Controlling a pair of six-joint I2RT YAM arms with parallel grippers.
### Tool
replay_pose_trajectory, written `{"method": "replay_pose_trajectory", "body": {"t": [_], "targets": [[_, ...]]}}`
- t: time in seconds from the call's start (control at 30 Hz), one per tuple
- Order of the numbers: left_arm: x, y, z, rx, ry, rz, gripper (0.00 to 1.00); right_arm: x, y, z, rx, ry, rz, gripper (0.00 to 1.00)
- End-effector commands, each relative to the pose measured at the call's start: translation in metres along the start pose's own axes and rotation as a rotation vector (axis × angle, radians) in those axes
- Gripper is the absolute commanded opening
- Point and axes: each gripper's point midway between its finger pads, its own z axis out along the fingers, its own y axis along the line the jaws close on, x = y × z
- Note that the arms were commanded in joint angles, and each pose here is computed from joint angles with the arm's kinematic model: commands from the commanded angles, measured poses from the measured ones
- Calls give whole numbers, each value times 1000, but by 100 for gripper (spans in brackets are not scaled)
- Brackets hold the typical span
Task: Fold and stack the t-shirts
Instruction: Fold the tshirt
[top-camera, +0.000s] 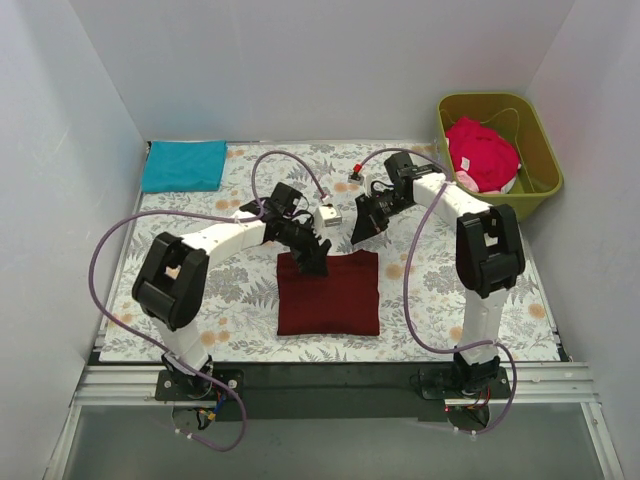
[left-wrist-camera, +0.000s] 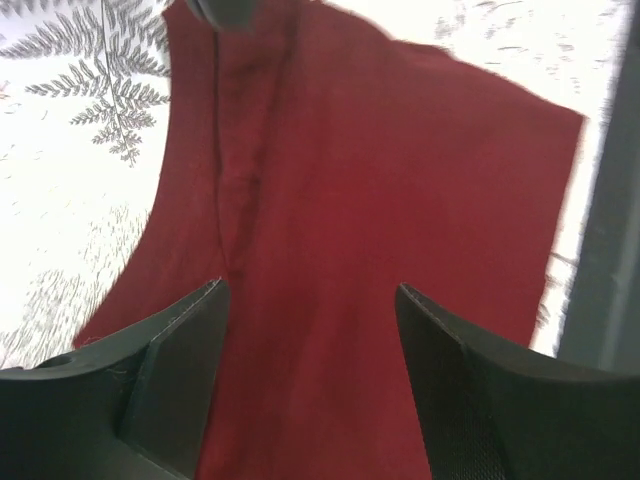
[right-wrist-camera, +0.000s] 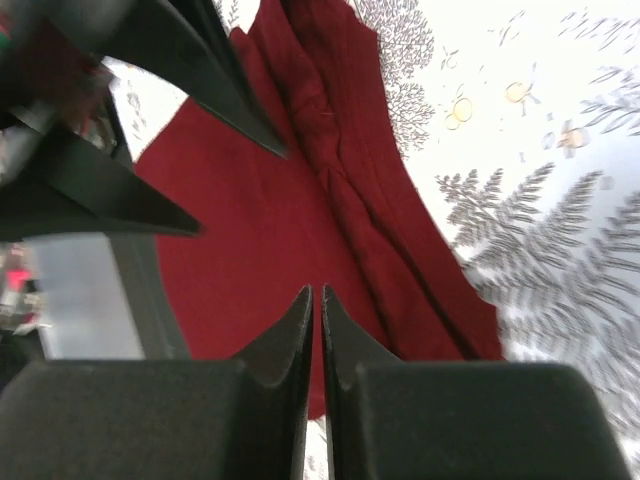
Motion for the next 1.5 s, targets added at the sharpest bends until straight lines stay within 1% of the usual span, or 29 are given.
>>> {"method": "replay_pose_trajectory", "body": {"t": [0.0,0.1,0.3,0.37,0.43,0.47,0.53,0.57,0.67,0.7,0.73,0.77,0.97,1.1,1.27,1.47], "targets": [[-16,22,12,-57,-29,27,65,-21,14,5,-63,-46,46,10],[-10,29,26,-56,2,23,64,-18,8,13,-69,-42,74,10],[-6,37,39,-58,18,22,63,-7,0,23,-69,-23,104,10],[-4,35,41,-44,21,26,58,-5,0,25,-75,-18,108,10],[-4,31,42,-33,21,31,51,-2,-3,28,-71,-13,113,10],[-5,29,43,-28,21,42,42,-1,-5,28,-70,-11,112,9],[-6,26,43,-22,18,52,35,-1,-7,31,-72,-7,118,9],[-5,24,42,-19,19,58,27,-1,-8,33,-73,-6,115,9],[-8,16,38,4,12,69,16,-1,-11,37,-76,0,122,9],[-9,14,37,9,10,70,7,-1,-12,37,-81,-2,124,9],[-11,11,36,14,6,77,3,-1,-12,40,-85,2,127,9],[-15,9,33,13,-4,85,1,-1,-12,41,-89,4,126,9],[-30,0,19,-14,-32,146,0,3,-10,57,-118,26,132,9],[-39,-7,9,-55,-44,229,0,9,-6,71,-151,48,137,9],[-40,-12,8,-74,-37,304,0,27,-15,88,-193,82,187,9],[-54,-3,0,-143,-63,365,0,51,-18,100,-239,119,242,9]]}}
